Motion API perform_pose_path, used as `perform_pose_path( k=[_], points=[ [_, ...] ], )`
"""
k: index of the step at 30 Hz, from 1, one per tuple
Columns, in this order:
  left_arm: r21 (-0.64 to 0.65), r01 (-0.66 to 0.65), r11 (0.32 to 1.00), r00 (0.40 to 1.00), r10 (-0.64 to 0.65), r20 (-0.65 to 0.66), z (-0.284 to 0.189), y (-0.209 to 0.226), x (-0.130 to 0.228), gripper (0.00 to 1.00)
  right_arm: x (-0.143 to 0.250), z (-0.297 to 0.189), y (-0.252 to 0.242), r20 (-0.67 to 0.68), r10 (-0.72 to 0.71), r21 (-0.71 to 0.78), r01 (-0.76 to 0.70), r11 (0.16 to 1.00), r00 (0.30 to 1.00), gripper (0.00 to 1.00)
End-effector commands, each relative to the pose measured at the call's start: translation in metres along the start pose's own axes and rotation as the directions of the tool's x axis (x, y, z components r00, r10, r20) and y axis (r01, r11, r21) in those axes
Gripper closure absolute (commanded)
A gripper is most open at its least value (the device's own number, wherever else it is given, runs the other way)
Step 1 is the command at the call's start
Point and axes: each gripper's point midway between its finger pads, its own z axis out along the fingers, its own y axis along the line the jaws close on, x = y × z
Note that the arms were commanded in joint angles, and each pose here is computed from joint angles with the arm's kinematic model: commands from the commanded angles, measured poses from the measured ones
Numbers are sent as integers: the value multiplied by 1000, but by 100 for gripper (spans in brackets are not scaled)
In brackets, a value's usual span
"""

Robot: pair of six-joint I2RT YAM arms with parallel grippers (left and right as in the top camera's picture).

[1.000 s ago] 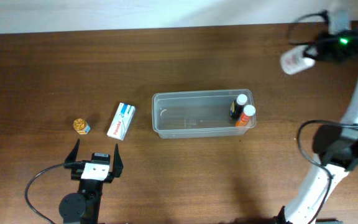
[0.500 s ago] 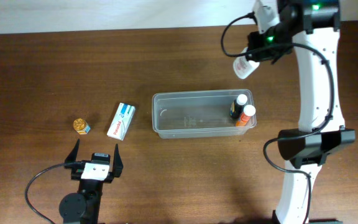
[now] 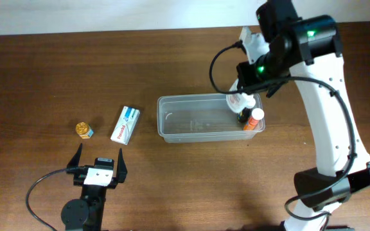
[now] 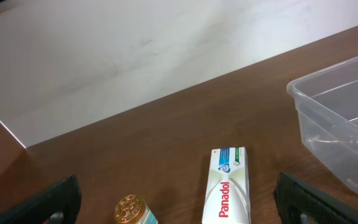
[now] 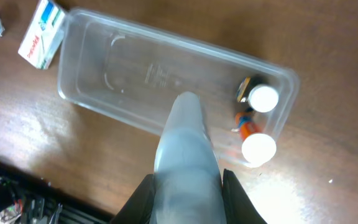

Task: Pack container
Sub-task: 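Carry the white spray bottle over the container and lower it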

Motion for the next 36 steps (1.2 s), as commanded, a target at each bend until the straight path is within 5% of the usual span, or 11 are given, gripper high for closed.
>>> perform_pose_path(
  k=[1, 36],
  points=[
    [5, -11, 1000, 1000, 11, 4, 0, -1, 0, 1, 1, 13, -2, -18, 37, 9, -37, 999, 999, 82],
    [5, -11, 1000, 1000, 11, 4, 0, -1, 0, 1, 7, 118, -37, -66, 236, 103, -228, 968, 970, 82]
  ],
)
